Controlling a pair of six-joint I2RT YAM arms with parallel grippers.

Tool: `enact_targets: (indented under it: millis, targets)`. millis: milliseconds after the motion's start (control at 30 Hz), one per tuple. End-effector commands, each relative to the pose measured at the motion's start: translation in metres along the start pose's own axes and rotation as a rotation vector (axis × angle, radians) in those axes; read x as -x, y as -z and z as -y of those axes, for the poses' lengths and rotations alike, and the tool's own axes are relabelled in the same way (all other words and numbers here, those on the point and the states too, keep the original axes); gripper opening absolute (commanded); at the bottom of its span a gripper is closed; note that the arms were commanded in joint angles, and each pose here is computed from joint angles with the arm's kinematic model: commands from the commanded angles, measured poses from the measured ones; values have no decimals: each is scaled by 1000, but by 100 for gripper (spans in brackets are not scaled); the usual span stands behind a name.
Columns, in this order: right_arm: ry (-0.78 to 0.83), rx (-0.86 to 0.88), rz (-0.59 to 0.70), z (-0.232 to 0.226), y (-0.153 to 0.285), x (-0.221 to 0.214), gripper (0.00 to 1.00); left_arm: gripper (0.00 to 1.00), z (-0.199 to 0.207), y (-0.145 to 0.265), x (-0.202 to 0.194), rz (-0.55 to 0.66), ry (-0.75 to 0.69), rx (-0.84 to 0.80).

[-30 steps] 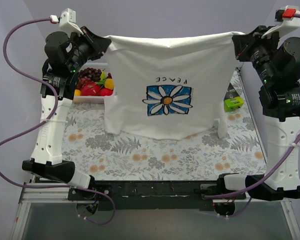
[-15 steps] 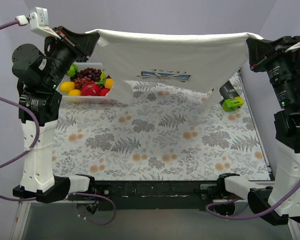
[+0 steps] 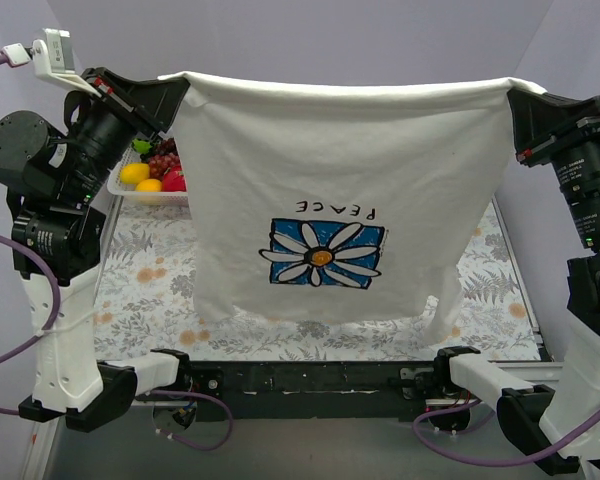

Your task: Pin the brooch onto the clothing

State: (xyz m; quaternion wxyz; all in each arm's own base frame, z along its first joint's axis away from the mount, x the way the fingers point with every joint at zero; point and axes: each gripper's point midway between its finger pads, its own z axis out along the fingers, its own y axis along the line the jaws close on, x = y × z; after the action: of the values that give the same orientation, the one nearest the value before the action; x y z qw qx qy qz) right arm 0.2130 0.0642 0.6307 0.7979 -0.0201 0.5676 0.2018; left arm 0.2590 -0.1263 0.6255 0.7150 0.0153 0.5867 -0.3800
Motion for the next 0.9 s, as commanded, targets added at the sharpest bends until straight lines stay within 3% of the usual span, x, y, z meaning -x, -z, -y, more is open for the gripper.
enact_targets:
  millis: [0, 500, 867]
  targets:
    - [5, 4, 60, -2, -3, 17, 1, 0, -3, -1, 7, 23, -32, 18]
    - [22, -99, -110, 44, -72, -72, 1, 0, -74, -72, -63, -114, 24, 106]
    - [-3, -36, -48, 26, -65, -44, 1, 0, -56, -70, -41, -59, 6, 56]
